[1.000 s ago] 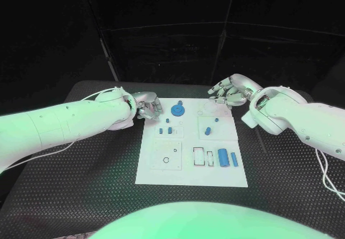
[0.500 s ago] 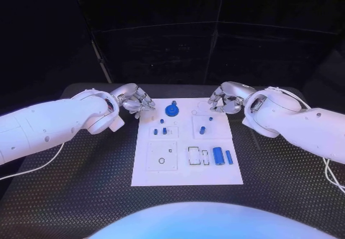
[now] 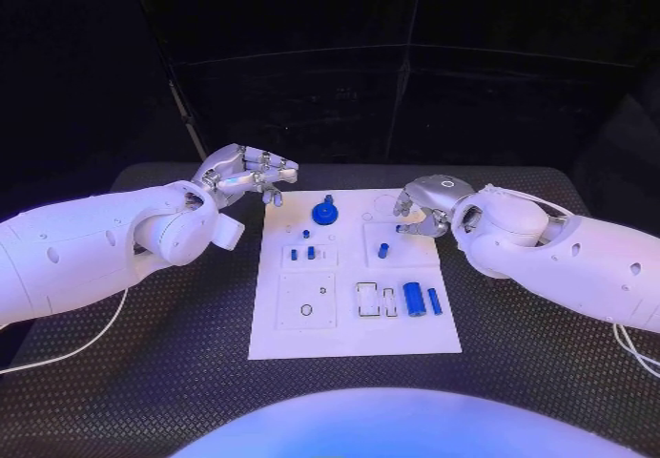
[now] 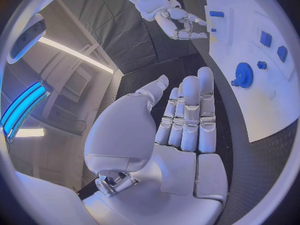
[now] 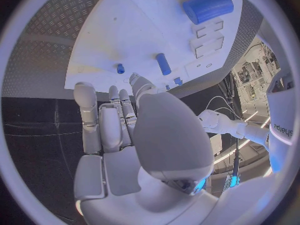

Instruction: Assemble the parts on the task board

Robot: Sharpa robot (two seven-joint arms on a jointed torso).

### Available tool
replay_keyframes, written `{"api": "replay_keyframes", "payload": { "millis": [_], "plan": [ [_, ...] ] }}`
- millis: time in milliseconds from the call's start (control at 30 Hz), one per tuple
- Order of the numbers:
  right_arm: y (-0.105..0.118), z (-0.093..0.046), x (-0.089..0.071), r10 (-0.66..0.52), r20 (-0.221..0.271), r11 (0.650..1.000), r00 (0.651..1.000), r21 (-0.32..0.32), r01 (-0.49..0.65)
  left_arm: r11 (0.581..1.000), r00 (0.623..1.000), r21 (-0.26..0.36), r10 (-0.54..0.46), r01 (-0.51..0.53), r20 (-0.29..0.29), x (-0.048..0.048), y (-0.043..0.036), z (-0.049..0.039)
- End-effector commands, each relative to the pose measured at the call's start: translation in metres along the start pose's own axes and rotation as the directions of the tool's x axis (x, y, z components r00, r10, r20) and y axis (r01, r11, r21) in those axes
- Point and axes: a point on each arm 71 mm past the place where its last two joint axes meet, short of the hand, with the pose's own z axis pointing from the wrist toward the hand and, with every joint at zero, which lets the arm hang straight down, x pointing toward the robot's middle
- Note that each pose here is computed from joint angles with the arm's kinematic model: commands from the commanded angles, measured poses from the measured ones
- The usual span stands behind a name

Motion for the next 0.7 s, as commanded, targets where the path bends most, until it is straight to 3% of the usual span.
{"api": "replay_keyframes", "payload": {
  "millis": [33, 700],
  "plan": [
    [0.000, 0.001, 0.000, -0.079, 0.000, 0.997, 0.997, 0.009, 0.079, 0.993, 0.995, 0.070, -0.100, 0.100, 0.001, 0.0018, -0.0060, -0.0005],
    [0.002, 0.013, 0.015, -0.065, -0.065, 0.998, 0.996, -0.004, 0.065, 0.990, 0.995, 0.100, -0.099, 0.099, -0.012, 0.0071, -0.0088, -0.0008]
  ]
}}
